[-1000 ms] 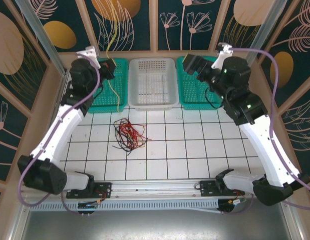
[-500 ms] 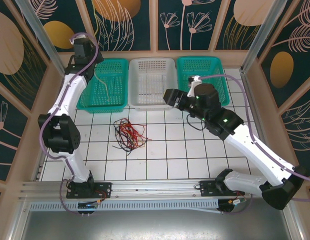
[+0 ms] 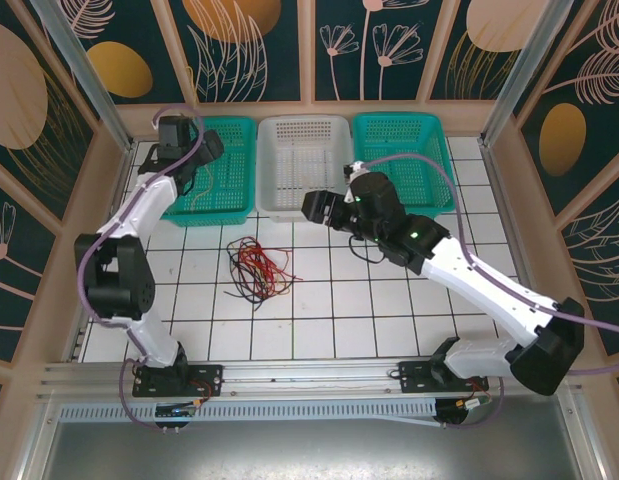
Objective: Untangle the cables
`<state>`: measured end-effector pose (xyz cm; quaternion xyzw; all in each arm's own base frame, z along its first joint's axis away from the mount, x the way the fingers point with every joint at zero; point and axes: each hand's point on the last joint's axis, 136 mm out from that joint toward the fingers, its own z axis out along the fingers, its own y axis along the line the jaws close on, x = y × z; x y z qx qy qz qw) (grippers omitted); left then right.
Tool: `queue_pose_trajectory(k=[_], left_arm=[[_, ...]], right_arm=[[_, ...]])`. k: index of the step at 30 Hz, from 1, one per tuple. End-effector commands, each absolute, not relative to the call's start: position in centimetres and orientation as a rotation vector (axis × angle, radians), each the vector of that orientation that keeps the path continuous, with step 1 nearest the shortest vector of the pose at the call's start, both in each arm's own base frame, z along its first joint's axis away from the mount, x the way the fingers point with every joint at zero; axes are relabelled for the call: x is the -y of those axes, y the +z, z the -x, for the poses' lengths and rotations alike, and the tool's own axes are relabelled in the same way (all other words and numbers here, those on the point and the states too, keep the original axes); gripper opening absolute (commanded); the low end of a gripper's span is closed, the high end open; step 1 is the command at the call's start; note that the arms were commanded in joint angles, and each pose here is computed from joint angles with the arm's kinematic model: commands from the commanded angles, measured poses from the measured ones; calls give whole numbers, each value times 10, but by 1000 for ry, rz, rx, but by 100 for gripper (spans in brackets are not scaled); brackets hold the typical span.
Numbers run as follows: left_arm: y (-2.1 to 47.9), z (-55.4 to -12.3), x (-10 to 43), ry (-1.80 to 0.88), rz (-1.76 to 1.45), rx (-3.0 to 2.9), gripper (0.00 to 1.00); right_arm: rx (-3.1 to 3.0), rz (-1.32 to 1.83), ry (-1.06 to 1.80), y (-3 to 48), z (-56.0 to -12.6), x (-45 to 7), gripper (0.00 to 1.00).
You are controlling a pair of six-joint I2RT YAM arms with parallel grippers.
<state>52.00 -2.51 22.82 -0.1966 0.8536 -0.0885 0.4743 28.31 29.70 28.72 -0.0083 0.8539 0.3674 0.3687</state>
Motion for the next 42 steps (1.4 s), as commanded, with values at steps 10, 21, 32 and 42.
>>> queue_pose_trajectory(k=[10,21,32,42], left_arm=[[341,-405,47,-581,480,-1822,84],[184,-299,80,-812,537,-2147,61],[131,-277,99,-886,548,-2271,54],[127,-289,148,-901,388,-2333,45]], right_arm=[[-2442,177,818,185,-277,-358,74],[-2671,479,655,77,-256,-411,53],[-2722,501,597,52,-247,-411,13],[-2685,380,343,87,-233,-323,0]])
